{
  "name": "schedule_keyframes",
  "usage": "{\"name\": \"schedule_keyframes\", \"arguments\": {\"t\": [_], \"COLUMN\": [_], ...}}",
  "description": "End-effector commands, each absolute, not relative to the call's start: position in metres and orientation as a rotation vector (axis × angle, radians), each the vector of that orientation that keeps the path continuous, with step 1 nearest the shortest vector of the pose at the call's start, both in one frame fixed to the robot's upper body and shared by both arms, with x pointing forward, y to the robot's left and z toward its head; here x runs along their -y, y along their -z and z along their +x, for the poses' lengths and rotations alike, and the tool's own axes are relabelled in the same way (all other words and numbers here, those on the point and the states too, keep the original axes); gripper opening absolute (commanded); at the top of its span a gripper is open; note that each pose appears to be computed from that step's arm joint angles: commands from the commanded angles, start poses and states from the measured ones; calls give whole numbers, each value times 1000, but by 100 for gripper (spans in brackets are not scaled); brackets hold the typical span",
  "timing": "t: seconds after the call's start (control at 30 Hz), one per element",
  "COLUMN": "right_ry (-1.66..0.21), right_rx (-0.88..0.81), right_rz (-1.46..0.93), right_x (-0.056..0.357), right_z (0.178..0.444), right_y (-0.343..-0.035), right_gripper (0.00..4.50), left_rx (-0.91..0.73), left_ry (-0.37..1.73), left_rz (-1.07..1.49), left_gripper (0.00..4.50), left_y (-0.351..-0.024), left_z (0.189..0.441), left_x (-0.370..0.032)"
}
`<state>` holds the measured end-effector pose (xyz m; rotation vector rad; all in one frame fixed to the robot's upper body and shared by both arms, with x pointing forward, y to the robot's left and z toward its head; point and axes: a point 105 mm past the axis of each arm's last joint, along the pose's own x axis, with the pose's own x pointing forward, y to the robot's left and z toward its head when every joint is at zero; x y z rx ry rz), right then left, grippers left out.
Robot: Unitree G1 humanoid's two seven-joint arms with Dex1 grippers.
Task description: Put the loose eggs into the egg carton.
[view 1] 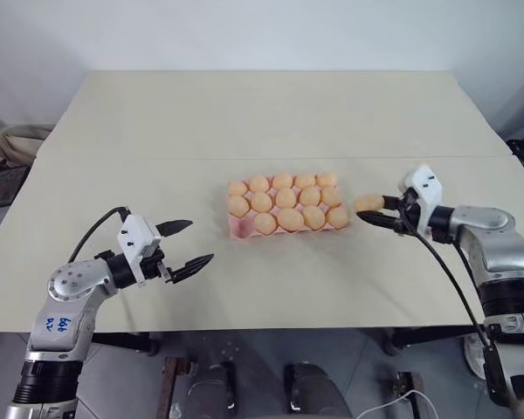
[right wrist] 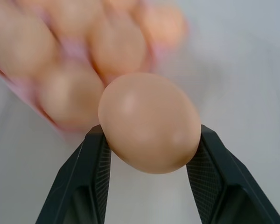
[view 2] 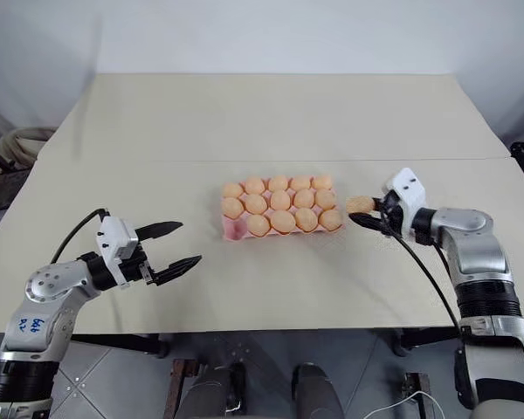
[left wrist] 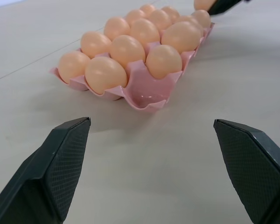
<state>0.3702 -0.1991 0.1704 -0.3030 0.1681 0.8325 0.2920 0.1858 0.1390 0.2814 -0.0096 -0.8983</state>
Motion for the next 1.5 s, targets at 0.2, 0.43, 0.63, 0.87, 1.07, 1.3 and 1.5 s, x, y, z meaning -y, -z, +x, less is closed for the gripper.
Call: {"name": "schedule_keyframes", "arguments": {"t": [0.2, 0.43, 0.63, 0.87, 1.07, 1.3, 1.5], "right_ry": [-1094, -1147, -1152, -1183, -1235, -1140, -986], "right_rx": [-83, -129, -178, -180, -103, 31, 58], "right_rz": [-259, -254, -303, -290, -289, -379, -337], "right_x": [77, 19, 8, -1, 11, 101, 170], "right_z": [346, 346, 349, 344, 328, 313, 313], "right_y": [-209, -201, -185, -184, -201, -200, -187], "right_gripper": [219, 219, 219, 360, 447, 447, 447], "left_rx": [-5, 4, 6, 9, 11, 6, -8], "left_ry": [840, 799, 792, 800, 811, 830, 849], "left_rz": [250, 244, 247, 245, 250, 269, 276], "left_gripper": [450, 450, 450, 450, 450, 450, 450], "left_y": [-142, -143, -144, -147, -148, -148, -145], "left_z": [286, 282, 278, 276, 277, 279, 282], "left_x": [-203, -208, -207, -201, -199, -199, -199]}}
